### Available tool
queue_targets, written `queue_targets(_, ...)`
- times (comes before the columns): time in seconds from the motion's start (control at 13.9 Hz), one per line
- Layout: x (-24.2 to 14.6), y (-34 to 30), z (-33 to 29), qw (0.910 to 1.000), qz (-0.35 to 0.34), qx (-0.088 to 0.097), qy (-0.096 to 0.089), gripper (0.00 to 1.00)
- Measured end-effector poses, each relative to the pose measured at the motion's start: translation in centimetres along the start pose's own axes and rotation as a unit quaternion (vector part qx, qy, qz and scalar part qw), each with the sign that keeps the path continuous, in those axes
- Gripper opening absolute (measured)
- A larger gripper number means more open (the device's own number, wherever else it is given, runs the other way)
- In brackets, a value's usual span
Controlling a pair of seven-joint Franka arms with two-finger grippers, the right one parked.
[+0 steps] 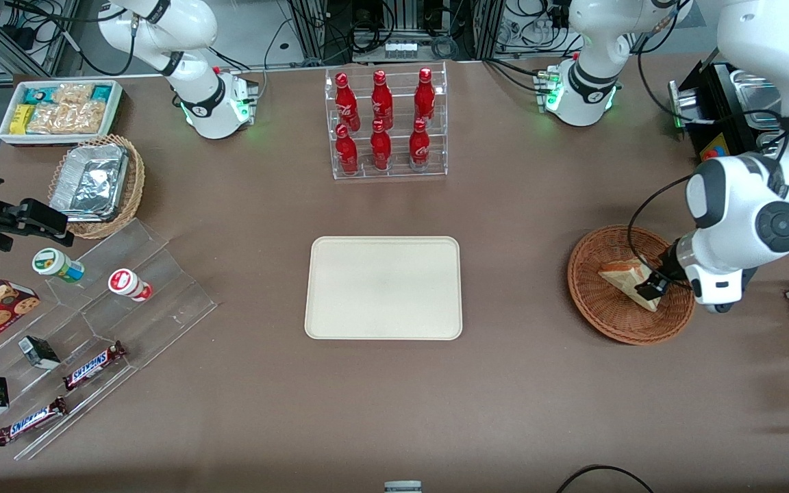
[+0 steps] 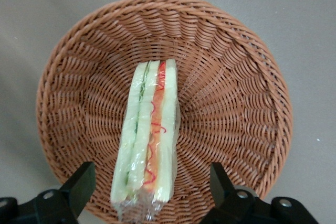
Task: Place sandwich from basket to tray
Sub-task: 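Close the left gripper on the wrapped sandwich and lift it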
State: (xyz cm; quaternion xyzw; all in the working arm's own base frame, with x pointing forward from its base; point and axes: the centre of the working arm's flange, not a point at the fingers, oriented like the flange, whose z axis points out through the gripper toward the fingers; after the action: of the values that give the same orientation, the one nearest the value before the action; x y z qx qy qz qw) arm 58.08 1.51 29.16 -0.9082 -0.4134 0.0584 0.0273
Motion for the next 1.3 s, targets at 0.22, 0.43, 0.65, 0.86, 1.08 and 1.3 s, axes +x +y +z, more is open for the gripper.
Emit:
queue_targets(0.22,0.1,0.0,1.7,0.9999,-0.001,0.008,-0.008,0.97)
queue_targets(0.43,0.0,0.0,3.0,0.9998,-0.001,0.015,-0.015,0.99)
queue_targets(0.65,0.2,0.2,4.9,0.9997,-0.001,0.017,-0.018,0.95)
queue_targets(0.86,0.2,0.2,5.5,0.9996,0.0,0.02,-0.02,0.79)
queue_targets(1.08,0.1,0.1,5.2,0.9995,-0.002,0.022,-0.022,0.46)
queue_targets(1.3,0.2,0.6,2.6,0.9992,0.0,0.029,-0.027,0.34)
